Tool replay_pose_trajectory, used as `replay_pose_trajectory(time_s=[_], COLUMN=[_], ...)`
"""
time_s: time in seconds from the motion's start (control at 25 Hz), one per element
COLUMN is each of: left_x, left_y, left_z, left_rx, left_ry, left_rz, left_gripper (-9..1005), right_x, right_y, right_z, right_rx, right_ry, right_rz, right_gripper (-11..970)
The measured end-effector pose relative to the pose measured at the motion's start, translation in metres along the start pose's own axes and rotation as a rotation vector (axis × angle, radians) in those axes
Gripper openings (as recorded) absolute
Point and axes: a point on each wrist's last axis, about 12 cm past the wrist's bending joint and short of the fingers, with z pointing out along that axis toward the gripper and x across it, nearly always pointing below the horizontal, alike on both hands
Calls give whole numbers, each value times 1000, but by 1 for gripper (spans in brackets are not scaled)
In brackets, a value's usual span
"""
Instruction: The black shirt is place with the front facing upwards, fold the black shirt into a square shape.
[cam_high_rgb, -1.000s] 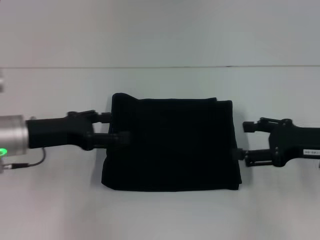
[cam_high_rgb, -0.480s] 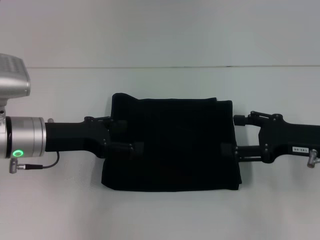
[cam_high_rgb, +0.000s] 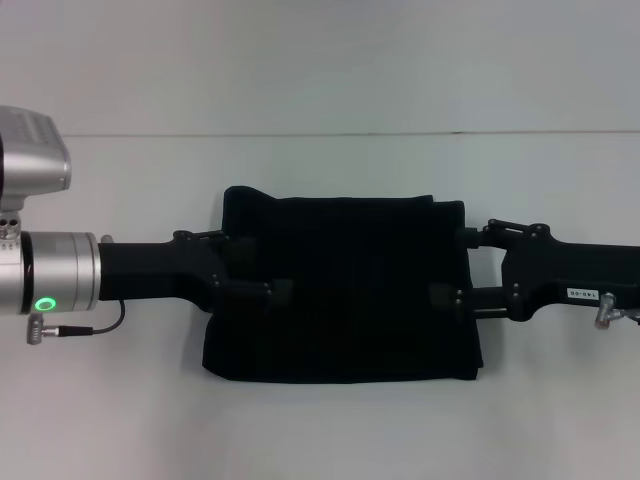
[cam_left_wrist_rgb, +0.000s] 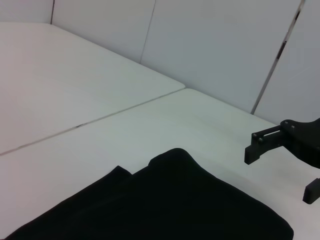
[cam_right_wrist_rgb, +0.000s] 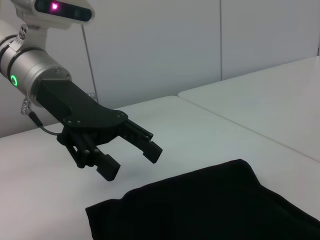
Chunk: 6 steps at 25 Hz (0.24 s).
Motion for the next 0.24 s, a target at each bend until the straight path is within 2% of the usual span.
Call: replay_pose_trajectory(time_s=[0.24], left_x=[0], left_y=[0], left_z=[1], left_rx=[-2], left_ry=[0], left_rz=[1], left_gripper=[934], right_x=[0], right_y=[0], right_z=[1], right_rx=[0], right_ry=[0], right_rz=[1], right_gripper=[941])
